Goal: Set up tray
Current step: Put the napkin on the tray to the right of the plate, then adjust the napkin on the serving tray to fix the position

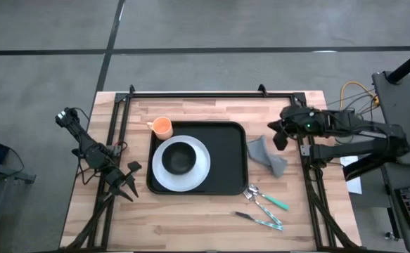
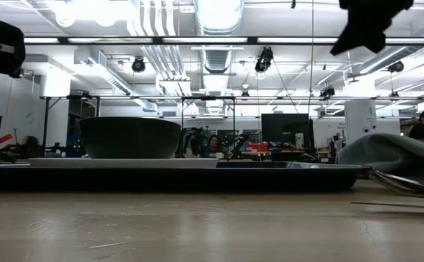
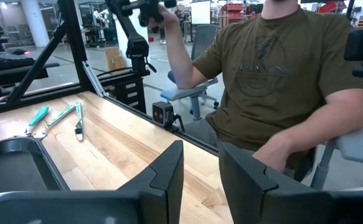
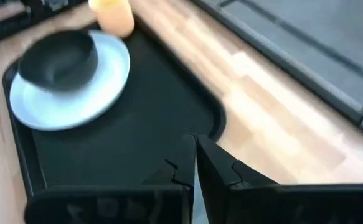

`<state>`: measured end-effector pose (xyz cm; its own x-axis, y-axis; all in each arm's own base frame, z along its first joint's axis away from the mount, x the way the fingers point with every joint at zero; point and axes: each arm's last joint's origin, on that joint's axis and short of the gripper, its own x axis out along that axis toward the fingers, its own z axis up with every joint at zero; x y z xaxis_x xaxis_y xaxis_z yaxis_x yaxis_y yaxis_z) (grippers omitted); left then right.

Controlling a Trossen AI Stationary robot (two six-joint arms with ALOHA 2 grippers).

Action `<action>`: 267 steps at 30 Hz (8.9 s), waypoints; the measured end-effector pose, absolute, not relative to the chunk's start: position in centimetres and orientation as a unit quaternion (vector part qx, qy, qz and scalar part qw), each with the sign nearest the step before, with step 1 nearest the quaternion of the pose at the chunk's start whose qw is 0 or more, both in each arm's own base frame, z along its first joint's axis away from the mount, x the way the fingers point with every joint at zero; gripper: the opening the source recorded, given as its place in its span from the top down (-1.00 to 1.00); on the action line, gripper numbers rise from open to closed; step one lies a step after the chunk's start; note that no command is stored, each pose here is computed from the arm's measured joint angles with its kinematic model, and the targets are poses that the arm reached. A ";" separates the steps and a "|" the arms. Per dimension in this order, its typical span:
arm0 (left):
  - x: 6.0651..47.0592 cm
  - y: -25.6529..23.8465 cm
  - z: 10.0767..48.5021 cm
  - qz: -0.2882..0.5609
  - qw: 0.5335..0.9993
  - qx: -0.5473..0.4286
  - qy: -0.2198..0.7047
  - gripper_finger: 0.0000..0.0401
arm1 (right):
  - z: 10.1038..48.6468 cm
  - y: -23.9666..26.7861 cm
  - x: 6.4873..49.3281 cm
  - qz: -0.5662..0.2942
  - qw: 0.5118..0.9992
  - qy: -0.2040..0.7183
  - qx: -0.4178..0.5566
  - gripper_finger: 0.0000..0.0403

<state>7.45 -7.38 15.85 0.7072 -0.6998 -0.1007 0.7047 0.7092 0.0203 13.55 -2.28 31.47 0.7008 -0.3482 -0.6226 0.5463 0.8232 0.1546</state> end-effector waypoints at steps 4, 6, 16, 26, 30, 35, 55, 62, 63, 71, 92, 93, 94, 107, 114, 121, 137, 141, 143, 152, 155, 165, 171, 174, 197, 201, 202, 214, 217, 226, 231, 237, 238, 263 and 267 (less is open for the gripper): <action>7.5 -7.4 15.9 -0.380 0.923 0.029 0.043 0.58 | 30.2 -2.2 13.2 -0.250 0.899 0.303 0.193 0.96; 7.5 -7.4 15.9 -0.380 0.923 0.029 0.043 0.58 | 29.8 -2.2 13.6 -0.254 0.894 0.310 0.199 0.96; 7.5 -7.4 15.9 -0.380 0.923 0.029 0.043 0.58 | 27.6 -2.6 17.5 -0.246 0.877 0.372 0.178 0.96; 7.5 -7.4 15.9 -0.380 0.923 0.029 0.043 0.58 | 24.6 -3.0 20.2 -0.256 0.841 0.459 0.131 0.96; 7.5 -7.4 15.9 -0.380 0.924 0.029 0.043 0.58 | 24.4 -3.1 20.8 -0.258 0.827 0.484 0.124 0.96; 7.5 -7.4 15.9 -0.380 0.924 0.029 0.043 0.58 | 25.2 -3.1 22.0 -0.263 0.824 0.474 0.164 0.96; 7.5 -7.4 15.9 -0.380 0.924 0.029 0.043 0.58 | 26.3 -6.4 24.1 -0.272 0.671 0.620 0.303 0.67; 7.5 -7.4 15.9 -0.380 0.924 0.029 0.043 0.58 | 24.7 -6.7 24.2 -0.282 0.646 0.641 0.302 0.30; 7.5 -7.4 15.9 -0.380 0.924 0.029 0.043 0.58 | 24.4 -6.8 24.2 -0.285 0.641 0.645 0.304 0.25; 7.5 -7.4 15.9 -0.380 0.924 0.029 0.043 0.58 | 21.9 -7.7 22.7 -0.311 0.602 0.662 0.321 0.02; 7.5 -7.4 15.9 -0.380 0.924 0.029 0.043 0.58 | 18.8 -8.4 22.3 -0.316 0.634 0.638 0.303 0.29; 7.5 -7.4 15.9 -0.380 0.924 0.029 0.043 0.58 | 18.7 -8.4 22.4 -0.317 0.635 0.637 0.301 0.31; 7.5 -7.4 15.9 -0.380 0.923 0.029 0.043 0.58 | 18.6 -8.4 22.5 -0.317 0.634 0.637 0.301 0.33; 7.5 -7.4 15.9 -0.380 0.924 0.029 0.043 0.58 | 15.2 -8.9 23.6 -0.298 0.594 0.687 0.293 0.61; 7.5 -7.4 15.9 -0.380 0.924 0.029 0.043 0.58 | 15.4 -8.9 23.5 -0.286 0.602 0.691 0.278 0.94; 7.5 -7.4 15.9 -0.380 0.924 0.029 0.042 0.58 | 18.0 -9.0 22.7 -0.330 0.642 0.650 0.236 0.96; 7.5 -7.4 15.9 -0.380 0.924 0.029 0.043 0.58 | 24.3 -11.0 21.4 -0.493 0.744 0.442 0.084 0.96; 7.5 -7.4 15.9 -0.380 0.924 0.029 0.043 0.58 | 24.1 -12.0 23.2 -0.501 0.768 0.396 0.052 0.96; 7.5 -7.4 15.9 -0.380 0.924 0.029 0.043 0.58 | 23.7 -12.5 24.5 -0.489 0.784 0.381 0.031 0.96; 7.5 -7.4 15.9 -0.380 0.924 0.029 0.043 0.58 | 21.1 -11.8 29.7 -0.402 0.849 0.342 -0.026 0.96; 7.5 -7.4 15.9 -0.380 0.924 0.029 0.043 0.58 | 21.0 -10.7 30.5 -0.367 0.866 0.336 -0.036 0.96; 7.5 -7.4 15.9 -0.380 0.923 0.029 0.042 0.58 | 21.5 -6.1 32.0 -0.229 0.913 0.321 -0.106 0.96; 7.5 -7.4 15.9 -0.380 0.923 0.029 0.043 0.58 | 20.7 -4.6 32.0 -0.181 0.935 0.275 -0.129 0.96; 7.5 -7.4 15.9 -0.380 0.924 0.029 0.043 0.58 | 19.4 -4.4 31.2 -0.173 0.941 0.262 -0.123 0.96; 7.5 -7.4 15.9 -0.380 0.924 0.029 0.043 0.58 | 14.0 -0.7 25.2 -0.043 0.985 0.151 -0.077 0.96; 7.5 -7.4 15.9 -0.380 0.924 0.029 0.043 0.58 | 13.8 -0.4 25.0 -0.039 0.985 0.155 -0.069 0.96; 7.5 -7.4 15.9 -0.380 0.924 0.029 0.043 0.58 | 13.7 -0.4 25.0 -0.038 0.985 0.156 -0.068 0.96; 7.5 -7.4 15.9 -0.380 0.923 0.029 0.043 0.58 | 13.5 -0.1 25.1 0.012 0.983 0.183 -0.014 0.93; 7.5 -7.4 15.9 -0.380 0.924 0.029 0.043 0.58 | 13.3 -0.1 25.2 0.008 0.974 0.226 0.010 0.86; 7.5 -7.4 15.9 -0.380 0.924 0.029 0.043 0.58 | 15.2 0.0 24.9 -0.006 0.947 0.306 0.094 0.49; 7.5 -7.4 15.9 -0.380 0.924 0.029 0.043 0.58 | 17.4 0.7 24.8 0.014 0.947 0.288 0.144 0.23; 7.5 -7.4 15.9 -0.380 0.924 0.029 0.043 0.58 | 18.8 1.2 24.7 0.027 0.952 0.264 0.156 0.01; 7.5 -7.4 15.9 -0.380 0.924 0.029 0.043 0.58 | 19.0 1.2 24.7 0.033 0.952 0.262 0.157 0.00; 7.5 -7.4 15.9 -0.380 0.924 0.029 0.043 0.58 | 18.5 -1.7 29.6 -0.162 0.926 0.336 0.056 -0.04; 7.5 -7.4 15.9 -0.380 0.924 0.029 0.043 0.58 | 17.8 -3.3 30.6 -0.191 0.890 0.410 0.064 -0.04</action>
<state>7.46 -7.37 15.86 0.7078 -0.6992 -0.1007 0.7041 0.7098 0.0204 30.59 -3.29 17.80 0.5908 -0.2864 -0.7543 0.3918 0.9191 -0.0421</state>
